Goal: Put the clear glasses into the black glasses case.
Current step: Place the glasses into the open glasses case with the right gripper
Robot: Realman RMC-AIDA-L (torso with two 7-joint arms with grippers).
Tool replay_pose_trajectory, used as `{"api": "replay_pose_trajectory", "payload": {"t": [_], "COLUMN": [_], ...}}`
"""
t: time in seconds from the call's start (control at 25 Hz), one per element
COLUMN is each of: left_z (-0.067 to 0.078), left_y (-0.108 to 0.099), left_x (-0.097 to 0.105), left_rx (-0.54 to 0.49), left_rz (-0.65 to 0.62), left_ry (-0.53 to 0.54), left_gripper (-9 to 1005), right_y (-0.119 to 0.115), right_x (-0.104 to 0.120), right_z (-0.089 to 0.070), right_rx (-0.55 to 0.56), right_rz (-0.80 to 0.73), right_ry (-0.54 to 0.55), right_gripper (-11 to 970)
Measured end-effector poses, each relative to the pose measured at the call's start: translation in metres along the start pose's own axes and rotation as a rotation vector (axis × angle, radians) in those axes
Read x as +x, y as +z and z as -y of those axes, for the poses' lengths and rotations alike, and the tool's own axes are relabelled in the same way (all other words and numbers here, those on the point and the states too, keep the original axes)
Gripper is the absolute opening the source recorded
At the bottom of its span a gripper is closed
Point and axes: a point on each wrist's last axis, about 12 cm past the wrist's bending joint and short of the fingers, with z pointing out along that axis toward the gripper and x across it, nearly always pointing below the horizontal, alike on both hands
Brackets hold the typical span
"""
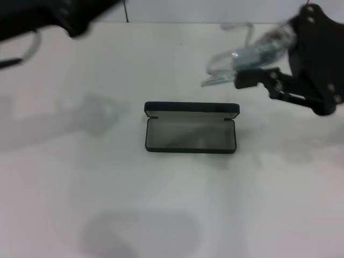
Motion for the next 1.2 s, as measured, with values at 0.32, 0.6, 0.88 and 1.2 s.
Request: {"api": "replay_pose_trajectory", "payload": {"t": [0.32,0.6,0.88,1.2], "left_z": [-0.008,-0.003,0.007,0.016], "left_y": [-0.066,-0.091,-0.108,-0.114], "left_x": [-0.019,-0.011,0.002,0.015], "left_rx": [-0.23,-0.332,-0.417,-0.441], "left_rz": [-0.03,-0.093,-0.119,-0.139], "left_ry": [0.061,0.043,0.003,0.009], "left_gripper": [114,115,115,121], "right_y": [0.051,0.121,0.165,0.182], "right_x": [-0.034,-0.011,0.018,0.035], "right_z": [0.029,0.044,0.048,0.059], "right_rx": [-0.194,-0.156,-0.1,-0.019], "right_rz": [-0.49,-1.02,-1.237,-1.287], "right_ry": [0.293,0.379,0.303,0.326], "right_gripper": [118,119,119,120]}}
